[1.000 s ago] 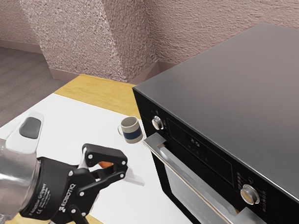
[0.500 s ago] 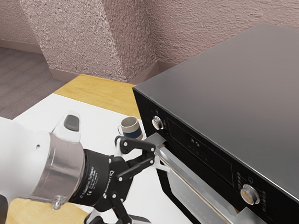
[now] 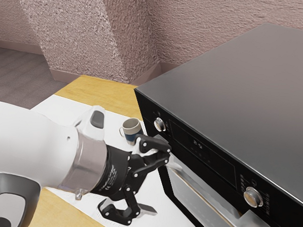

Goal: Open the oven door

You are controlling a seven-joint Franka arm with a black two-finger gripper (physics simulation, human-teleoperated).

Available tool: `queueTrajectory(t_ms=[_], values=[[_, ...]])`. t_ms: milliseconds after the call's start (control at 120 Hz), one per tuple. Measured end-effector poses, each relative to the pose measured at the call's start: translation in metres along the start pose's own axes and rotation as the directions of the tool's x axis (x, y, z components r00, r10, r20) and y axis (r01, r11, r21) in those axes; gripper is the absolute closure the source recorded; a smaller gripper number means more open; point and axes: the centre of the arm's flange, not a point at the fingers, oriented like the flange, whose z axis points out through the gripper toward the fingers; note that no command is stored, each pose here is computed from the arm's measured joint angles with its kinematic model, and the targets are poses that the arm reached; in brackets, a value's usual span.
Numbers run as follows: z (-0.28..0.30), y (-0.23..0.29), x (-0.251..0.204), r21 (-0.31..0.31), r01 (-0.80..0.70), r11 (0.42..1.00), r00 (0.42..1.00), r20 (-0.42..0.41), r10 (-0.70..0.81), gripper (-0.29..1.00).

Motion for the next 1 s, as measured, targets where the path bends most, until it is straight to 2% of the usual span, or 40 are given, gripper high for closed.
queueTrajectory(t_ms=[267, 383, 583, 700, 733, 792, 850, 917, 1000], values=[[0.018, -0.008, 0.015, 0.037, -0.041, 0.998, 0.999, 0.005, 0.041, 0.0], [0.008, -0.029, 0.011, 0.02, -0.043, 0.999, 0.998, -0.04, 0.044, 0.0], [-0.034, -0.098, 0.0, -0.08, -0.058, 0.995, 0.993, -0.107, 0.05, 0.0], [-0.064, -0.134, -0.022, -0.174, -0.09, 0.981, 0.977, -0.208, 0.053, 0.0], [-0.07, -0.142, -0.032, -0.196, -0.111, 0.974, 0.964, -0.258, 0.058, 0.0], [-0.07, -0.15, -0.047, -0.193, -0.145, 0.97, 0.946, -0.315, 0.079, 0.0], [-0.089, -0.124, -0.047, -0.15, -0.136, 0.979, 0.958, -0.27, 0.091, 0.0], [-0.163, -0.037, -0.039, -0.089, -0.161, 0.983, 0.966, -0.219, 0.138, 0.0], [-0.241, 0.033, 0.038, -0.018, -0.069, 0.997, 0.975, -0.211, 0.064, 0.0]])
